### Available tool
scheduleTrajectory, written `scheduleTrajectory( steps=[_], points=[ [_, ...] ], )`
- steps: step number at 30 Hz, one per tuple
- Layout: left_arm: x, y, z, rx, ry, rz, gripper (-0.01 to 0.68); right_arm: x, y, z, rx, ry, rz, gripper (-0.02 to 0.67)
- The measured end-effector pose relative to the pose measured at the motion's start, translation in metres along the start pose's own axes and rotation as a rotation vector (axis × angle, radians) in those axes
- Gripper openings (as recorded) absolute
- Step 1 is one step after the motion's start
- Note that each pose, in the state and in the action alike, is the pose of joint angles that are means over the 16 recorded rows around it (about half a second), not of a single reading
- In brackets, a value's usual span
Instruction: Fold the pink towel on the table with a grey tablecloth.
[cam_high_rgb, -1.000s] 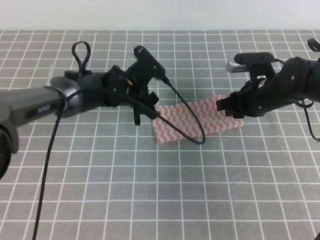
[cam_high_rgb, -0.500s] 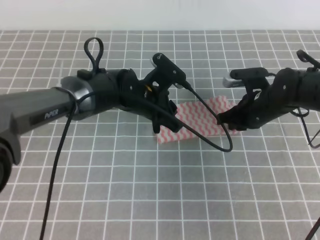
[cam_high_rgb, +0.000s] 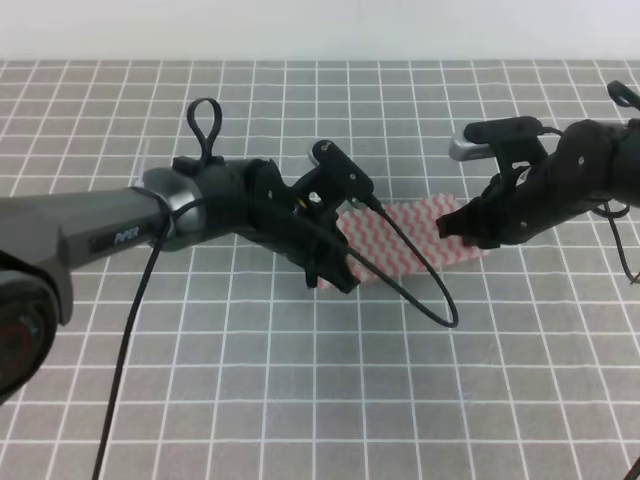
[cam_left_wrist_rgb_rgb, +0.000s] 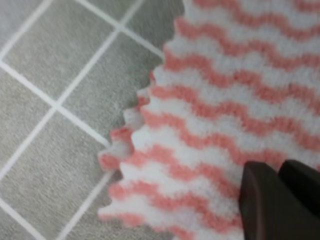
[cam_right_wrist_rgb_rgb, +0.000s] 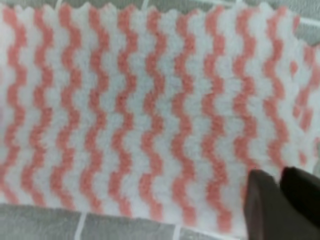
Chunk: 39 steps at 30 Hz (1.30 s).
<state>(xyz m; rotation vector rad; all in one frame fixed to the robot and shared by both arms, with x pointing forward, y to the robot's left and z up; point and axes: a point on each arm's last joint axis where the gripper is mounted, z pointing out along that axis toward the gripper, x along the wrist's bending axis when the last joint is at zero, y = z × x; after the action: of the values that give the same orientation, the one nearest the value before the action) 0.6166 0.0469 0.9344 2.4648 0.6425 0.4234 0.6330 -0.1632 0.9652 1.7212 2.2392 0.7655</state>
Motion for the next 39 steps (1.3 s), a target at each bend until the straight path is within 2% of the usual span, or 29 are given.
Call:
scheduleTrajectory(
  steps=[9, 14, 33, 39],
  points=[
    [-0.003, -0.009, 0.01, 0.047, -0.035, -0.002, 0.057, -0.004, 0.007, -0.002, -0.005, 0.0, 0.035, 0.296],
    [-0.004, -0.01, 0.011, 0.055, -0.041, -0.003, 0.057, -0.008, 0.008, 0.004, -0.006, -0.004, 0.065, 0.343],
    [-0.004, -0.011, 0.012, 0.058, -0.043, -0.003, 0.057, -0.014, -0.006, 0.033, 0.073, 0.0, 0.126, 0.324],
    [-0.004, -0.011, 0.012, 0.062, -0.046, -0.003, 0.057, -0.014, -0.008, 0.038, 0.086, 0.004, 0.136, 0.268]
  ],
)
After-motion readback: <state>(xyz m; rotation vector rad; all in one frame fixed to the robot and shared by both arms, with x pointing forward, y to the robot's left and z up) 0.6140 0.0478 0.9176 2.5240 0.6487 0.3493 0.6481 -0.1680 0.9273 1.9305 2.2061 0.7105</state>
